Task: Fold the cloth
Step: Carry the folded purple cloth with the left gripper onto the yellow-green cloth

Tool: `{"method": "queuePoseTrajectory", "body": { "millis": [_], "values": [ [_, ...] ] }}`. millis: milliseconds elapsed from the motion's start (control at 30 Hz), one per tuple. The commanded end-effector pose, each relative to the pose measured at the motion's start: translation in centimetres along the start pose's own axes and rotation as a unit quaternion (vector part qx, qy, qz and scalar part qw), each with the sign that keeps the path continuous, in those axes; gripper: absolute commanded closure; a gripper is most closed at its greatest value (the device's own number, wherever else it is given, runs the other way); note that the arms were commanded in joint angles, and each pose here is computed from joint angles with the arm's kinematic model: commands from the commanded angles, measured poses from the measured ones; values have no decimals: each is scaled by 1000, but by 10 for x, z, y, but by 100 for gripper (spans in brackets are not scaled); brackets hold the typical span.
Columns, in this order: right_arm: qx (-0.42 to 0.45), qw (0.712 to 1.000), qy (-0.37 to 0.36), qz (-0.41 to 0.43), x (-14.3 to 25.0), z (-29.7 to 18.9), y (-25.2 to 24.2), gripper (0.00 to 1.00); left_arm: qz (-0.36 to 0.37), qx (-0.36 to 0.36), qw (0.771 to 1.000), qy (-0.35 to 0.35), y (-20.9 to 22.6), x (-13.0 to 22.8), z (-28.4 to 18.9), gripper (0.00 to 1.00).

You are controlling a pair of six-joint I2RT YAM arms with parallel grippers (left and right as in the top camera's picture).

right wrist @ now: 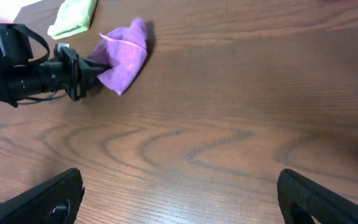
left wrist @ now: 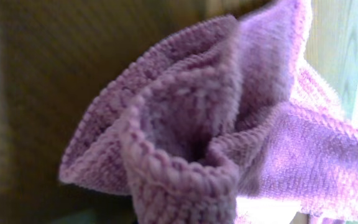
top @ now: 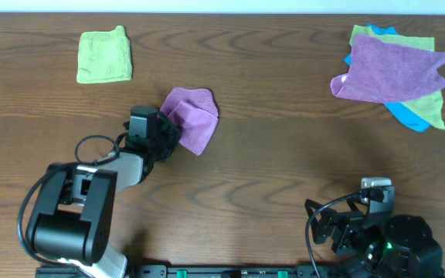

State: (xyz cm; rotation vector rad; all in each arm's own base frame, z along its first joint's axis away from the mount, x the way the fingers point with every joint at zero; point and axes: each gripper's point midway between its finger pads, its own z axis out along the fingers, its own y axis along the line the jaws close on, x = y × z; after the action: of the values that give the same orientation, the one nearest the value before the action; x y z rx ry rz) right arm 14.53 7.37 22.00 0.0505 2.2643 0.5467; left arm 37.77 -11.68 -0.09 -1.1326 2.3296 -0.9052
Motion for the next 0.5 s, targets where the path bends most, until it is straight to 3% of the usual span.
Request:
{"method": "queuePoseTrajectory", "body": {
  "millis": [0,233,467],
  "values": [
    [10,1000,-5,8,-1,1,-4,1,14,-30,999,-9,22,-1,8,94],
    [10,1000,-5,8,-1,1,-4,1,82,21,996,-34,-32,-24,-8,94],
    [10,1000,-5,8,0,1,-4,1,110,19,992,-51,-97,-62,-38,94]
  ]
}}
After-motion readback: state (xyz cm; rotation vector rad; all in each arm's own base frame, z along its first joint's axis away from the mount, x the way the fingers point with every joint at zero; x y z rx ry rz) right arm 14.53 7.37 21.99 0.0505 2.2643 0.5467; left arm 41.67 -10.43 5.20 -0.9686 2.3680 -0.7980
